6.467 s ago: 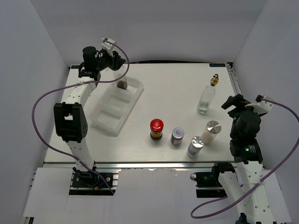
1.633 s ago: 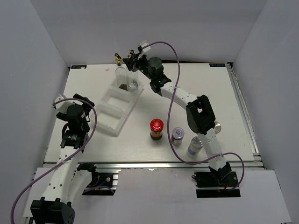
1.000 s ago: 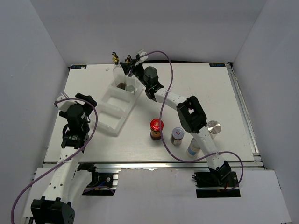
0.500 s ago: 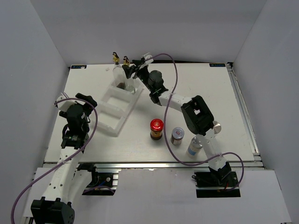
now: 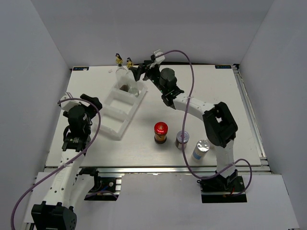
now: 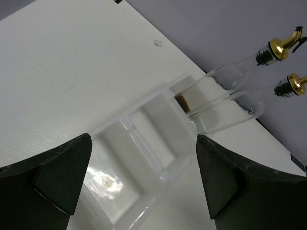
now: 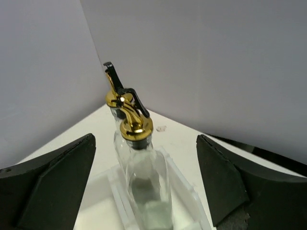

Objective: Organize the condiment bottles

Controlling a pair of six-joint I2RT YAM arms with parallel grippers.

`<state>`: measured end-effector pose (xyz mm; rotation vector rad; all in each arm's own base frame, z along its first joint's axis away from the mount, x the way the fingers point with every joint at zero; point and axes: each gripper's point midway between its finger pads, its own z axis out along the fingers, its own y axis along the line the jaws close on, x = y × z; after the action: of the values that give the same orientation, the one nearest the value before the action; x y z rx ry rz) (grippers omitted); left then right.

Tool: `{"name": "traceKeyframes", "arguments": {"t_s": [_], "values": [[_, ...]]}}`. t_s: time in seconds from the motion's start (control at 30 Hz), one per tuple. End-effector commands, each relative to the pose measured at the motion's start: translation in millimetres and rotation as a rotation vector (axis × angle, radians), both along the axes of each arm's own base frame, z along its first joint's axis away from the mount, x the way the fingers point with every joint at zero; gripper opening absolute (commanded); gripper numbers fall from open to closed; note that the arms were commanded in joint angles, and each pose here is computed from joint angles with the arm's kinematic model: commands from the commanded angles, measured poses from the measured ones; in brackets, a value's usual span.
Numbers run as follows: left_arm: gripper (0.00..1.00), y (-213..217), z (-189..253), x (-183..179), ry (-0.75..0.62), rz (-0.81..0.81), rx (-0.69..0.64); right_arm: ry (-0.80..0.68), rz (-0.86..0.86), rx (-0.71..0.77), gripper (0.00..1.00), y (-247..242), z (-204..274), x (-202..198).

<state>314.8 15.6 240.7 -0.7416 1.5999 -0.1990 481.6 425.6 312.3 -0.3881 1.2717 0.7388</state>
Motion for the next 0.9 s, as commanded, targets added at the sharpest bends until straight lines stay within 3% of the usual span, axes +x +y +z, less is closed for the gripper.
{"name": "traceKeyframes", "arguments": {"t_s": [0.0,0.07,0.1,0.13,0.17,0.2,0.27,0.43,0.53,0.67,0.73,0.87], "values": [[0.98,-19.9,14.8,4.6,-0.025,-0.108,-0.024,0.030,-0.034,-0.067,0.89,-22.4,21.5,-18.5],[0.98,-35.7,11.1,4.9,-0.024,-0.182,-0.045,0.055,-0.056,-0.093,0.89,-43.0,35.5,-35.1],[0.98,-41.2,10.3,4.5,-0.025,-0.206,-0.050,0.129,-0.076,-0.158,0.89,-54.0,3.9,-42.1],[0.98,-48.9,7.9,3.5,-0.022,-0.240,-0.059,0.130,-0.142,-0.131,0.90,-76.8,22.8,-50.7],[0.98,-59.3,0.8,1.6,-0.011,-0.274,-0.074,0.150,-0.176,-0.138,0.89,-89.6,19.4,-56.1],[0.98,-66.8,-0.8,1.3,-0.013,-0.299,-0.080,0.223,-0.211,-0.207,0.89,-104.5,-13.0,-62.5],[0.98,-95.2,-11.1,-4.6,0.016,-0.387,-0.078,0.272,-0.299,-0.202,0.89,-138.2,-8.9,-75.2],[0.98,-177.4,-34.9,-28.2,0.129,-0.609,0.040,0.585,-0.421,-0.304,0.90,-215.6,-77.9,-104.9],[0.98,-210.9,-40.5,-42.2,0.167,-0.721,0.165,0.722,-0.534,-0.260,0.89,-282.6,-107.7,-109.8],[0.98,-277.0,-42.8,-65.8,0.158,-0.997,0.240,0.732,-0.593,-0.173,0.89,-324.7,-112.6,-123.2],[0.98,-301.7,-36.9,-73.2,0.149,-1.055,0.285,0.675,-0.606,-0.144,0.89,-332.2,-97.0,-129.9],[0.98,-323.0,-66.9,-71.7,0.235,-1.075,0.450,0.624,-0.659,-0.119,0.89,-348.4,-84.6,-141.5]]}}
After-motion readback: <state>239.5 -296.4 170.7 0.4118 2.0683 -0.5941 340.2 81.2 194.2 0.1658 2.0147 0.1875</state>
